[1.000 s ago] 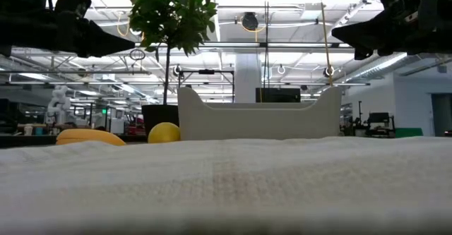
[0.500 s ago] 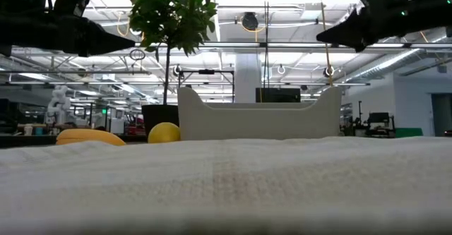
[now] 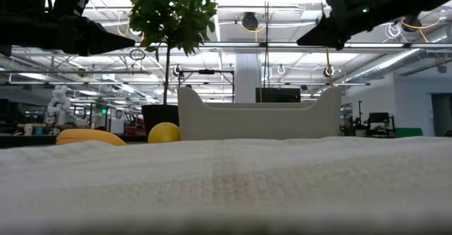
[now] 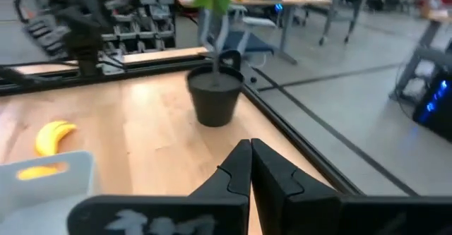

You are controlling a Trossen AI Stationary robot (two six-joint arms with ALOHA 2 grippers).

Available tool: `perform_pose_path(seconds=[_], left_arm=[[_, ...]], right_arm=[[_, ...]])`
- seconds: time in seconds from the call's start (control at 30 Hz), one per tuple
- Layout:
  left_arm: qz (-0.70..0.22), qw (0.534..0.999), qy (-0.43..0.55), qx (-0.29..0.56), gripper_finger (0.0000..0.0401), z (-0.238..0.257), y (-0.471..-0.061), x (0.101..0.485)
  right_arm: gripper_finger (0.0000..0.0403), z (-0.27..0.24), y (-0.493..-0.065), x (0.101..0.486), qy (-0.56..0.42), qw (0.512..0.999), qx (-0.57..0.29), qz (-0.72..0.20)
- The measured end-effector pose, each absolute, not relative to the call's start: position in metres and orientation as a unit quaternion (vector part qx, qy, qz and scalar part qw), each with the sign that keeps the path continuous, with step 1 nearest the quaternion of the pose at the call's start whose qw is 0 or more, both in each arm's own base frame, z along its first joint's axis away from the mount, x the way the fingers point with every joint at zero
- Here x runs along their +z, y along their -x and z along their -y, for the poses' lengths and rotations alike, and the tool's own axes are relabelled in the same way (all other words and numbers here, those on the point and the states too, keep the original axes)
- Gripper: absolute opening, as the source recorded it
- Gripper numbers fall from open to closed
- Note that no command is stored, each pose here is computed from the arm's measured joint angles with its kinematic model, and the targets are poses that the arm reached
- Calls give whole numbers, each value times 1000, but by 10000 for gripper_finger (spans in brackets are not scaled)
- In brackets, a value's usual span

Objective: Pick and placing Produce into tupperware
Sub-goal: Put the carrot into the gray bin

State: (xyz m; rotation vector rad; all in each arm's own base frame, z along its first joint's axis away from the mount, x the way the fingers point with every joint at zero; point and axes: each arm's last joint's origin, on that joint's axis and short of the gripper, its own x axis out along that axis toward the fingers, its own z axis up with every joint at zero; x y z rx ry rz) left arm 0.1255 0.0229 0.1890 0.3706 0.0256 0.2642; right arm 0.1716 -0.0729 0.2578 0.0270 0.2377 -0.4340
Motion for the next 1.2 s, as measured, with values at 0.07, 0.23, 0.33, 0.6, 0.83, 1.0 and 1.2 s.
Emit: perform_pose_path(seconds=[0.07, 0.23, 0.33, 0.6, 0.83, 1.0, 1.2], left_arm=[[-13, 974, -184, 131, 26, -23, -125, 189], [-13, 974, -183, 131, 26, -23, -125, 189], [-13, 974, -183, 131, 26, -23, -125, 189], [-13, 974, -183, 131, 26, -23, -125, 189], [-13, 974, -183, 131, 26, -23, -125, 189], [-13, 974, -183, 131, 26, -23, -125, 189], [-14, 972, -190, 136, 26, -23, -125, 189]], right_arm=[[0, 83, -175, 261, -32, 966, -222, -128], [0, 105, -182, 268, -63, 967, -202, -146], [0, 120, -185, 268, -104, 959, -205, -168], [0, 149, -203, 263, -183, 925, -202, -263], [0, 166, -220, 263, -207, 890, -195, -357], [0, 170, -225, 264, -198, 875, -178, -405], [0, 172, -227, 265, -179, 868, -159, -436]])
